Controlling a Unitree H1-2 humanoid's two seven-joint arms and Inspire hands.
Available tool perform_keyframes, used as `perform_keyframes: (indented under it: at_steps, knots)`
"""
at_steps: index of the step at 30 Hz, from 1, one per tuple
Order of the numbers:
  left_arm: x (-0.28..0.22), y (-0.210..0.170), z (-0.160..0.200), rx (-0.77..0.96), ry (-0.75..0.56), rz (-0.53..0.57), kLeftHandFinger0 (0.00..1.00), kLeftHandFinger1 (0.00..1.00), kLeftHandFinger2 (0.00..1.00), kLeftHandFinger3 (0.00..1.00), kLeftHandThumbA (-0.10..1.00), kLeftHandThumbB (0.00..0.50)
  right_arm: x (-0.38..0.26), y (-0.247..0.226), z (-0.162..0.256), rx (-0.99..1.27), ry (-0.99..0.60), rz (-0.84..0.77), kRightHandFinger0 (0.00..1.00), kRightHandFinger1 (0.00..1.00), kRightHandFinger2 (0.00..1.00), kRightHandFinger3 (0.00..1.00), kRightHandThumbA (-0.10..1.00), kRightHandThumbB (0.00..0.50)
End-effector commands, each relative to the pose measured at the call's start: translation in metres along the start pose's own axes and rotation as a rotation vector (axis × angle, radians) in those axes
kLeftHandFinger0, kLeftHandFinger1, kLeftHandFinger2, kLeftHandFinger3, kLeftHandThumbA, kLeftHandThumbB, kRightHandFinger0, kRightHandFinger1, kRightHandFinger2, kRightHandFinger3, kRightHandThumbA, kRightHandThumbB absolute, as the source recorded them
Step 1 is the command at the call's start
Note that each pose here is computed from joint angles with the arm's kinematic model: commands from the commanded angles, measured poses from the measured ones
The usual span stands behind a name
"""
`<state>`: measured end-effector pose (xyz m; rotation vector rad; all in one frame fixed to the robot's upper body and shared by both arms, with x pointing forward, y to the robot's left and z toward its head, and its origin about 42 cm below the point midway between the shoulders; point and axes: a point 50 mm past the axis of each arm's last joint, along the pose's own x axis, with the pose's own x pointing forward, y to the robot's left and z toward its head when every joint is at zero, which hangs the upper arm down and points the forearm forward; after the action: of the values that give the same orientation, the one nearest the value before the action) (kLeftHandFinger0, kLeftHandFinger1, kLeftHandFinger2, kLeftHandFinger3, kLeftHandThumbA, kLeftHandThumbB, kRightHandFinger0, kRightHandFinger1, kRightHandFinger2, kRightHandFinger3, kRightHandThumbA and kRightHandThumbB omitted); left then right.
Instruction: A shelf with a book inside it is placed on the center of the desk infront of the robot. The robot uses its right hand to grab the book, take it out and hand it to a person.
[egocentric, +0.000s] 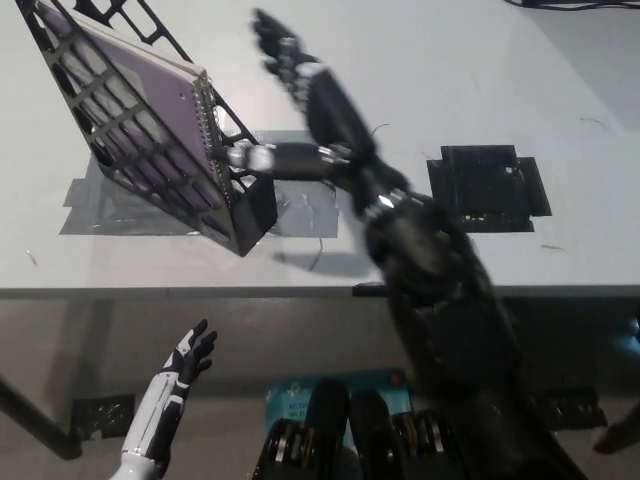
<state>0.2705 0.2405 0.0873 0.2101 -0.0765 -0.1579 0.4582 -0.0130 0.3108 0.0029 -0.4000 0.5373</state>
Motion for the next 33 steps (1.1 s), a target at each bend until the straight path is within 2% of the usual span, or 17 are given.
perform_keyframes:
  at_steps: [1, 2, 6, 8, 11, 12, 14, 16, 18, 21, 22, 27, 33]
  knots:
    - [0.001, 0.000, 0.011, -0.004, -0.059, -0.013, 1.00, 1.00, 1.00, 1.00, 1.00, 0.279, 0.033, 0.023, 0.016, 0.022, -0.035, 0.034, 1.00, 1.00, 1.00, 1.00, 1.00, 0.336]
    - [0.001, 0.000, 0.011, 0.000, -0.061, -0.014, 1.00, 1.00, 1.00, 1.00, 1.00, 0.249, 0.039, 0.029, 0.014, 0.030, -0.021, 0.037, 1.00, 1.00, 1.00, 1.00, 1.00, 0.339]
    - [0.002, -0.001, 0.012, -0.023, -0.075, -0.013, 1.00, 1.00, 1.00, 1.00, 1.00, 0.249, 0.056, 0.045, 0.008, 0.102, 0.025, 0.056, 1.00, 1.00, 1.00, 1.00, 1.00, 0.295]
    - [0.002, -0.001, 0.012, -0.013, -0.073, -0.014, 1.00, 1.00, 1.00, 1.00, 1.00, 0.245, 0.060, 0.051, 0.006, 0.139, 0.050, 0.061, 1.00, 1.00, 1.00, 1.00, 1.00, 0.325]
    - [0.003, -0.001, 0.013, 0.002, -0.073, -0.020, 1.00, 1.00, 1.00, 1.00, 1.00, 0.244, 0.064, 0.057, 0.003, 0.149, 0.067, 0.059, 1.00, 1.00, 1.00, 1.00, 1.00, 0.327]
    - [0.003, -0.001, 0.013, 0.004, -0.069, -0.019, 1.00, 1.00, 1.00, 1.00, 1.00, 0.251, 0.065, 0.060, 0.002, 0.158, 0.065, 0.063, 1.00, 1.00, 1.00, 1.00, 1.00, 0.318]
    - [0.004, -0.001, 0.013, -0.003, -0.066, -0.018, 1.00, 1.00, 1.00, 1.00, 1.00, 0.260, 0.066, 0.062, 0.000, 0.158, 0.066, 0.065, 1.00, 1.00, 1.00, 1.00, 1.00, 0.333]
    - [0.004, -0.001, 0.012, -0.020, -0.059, -0.016, 1.00, 1.00, 1.00, 1.00, 1.00, 0.277, 0.066, 0.063, -0.003, 0.168, 0.078, 0.065, 1.00, 1.00, 1.00, 1.00, 1.00, 0.316]
    - [0.004, 0.000, 0.013, -0.019, -0.060, -0.014, 1.00, 1.00, 1.00, 1.00, 1.00, 0.290, 0.067, 0.064, -0.006, 0.170, 0.083, 0.064, 1.00, 1.00, 1.00, 1.00, 1.00, 0.327]
    - [0.004, -0.001, 0.012, -0.002, -0.063, -0.012, 1.00, 1.00, 1.00, 1.00, 1.00, 0.292, 0.067, 0.063, -0.011, 0.186, 0.102, 0.054, 1.00, 1.00, 1.00, 1.00, 1.00, 0.327]
    - [0.004, -0.001, 0.012, 0.001, -0.062, -0.015, 1.00, 1.00, 1.00, 1.00, 1.00, 0.286, 0.066, 0.063, -0.011, 0.202, 0.106, 0.055, 1.00, 1.00, 1.00, 1.00, 1.00, 0.306]
    - [0.004, -0.001, 0.012, 0.000, -0.061, -0.019, 1.00, 1.00, 1.00, 1.00, 1.00, 0.284, 0.063, 0.062, -0.014, 0.195, 0.102, 0.053, 1.00, 1.00, 1.00, 1.00, 1.00, 0.295]
    - [0.004, 0.002, 0.014, 0.009, -0.073, -0.029, 1.00, 1.00, 1.00, 1.00, 1.00, 0.238, 0.054, 0.064, -0.001, 0.217, 0.020, 0.061, 1.00, 1.00, 1.00, 1.00, 1.00, 0.311]
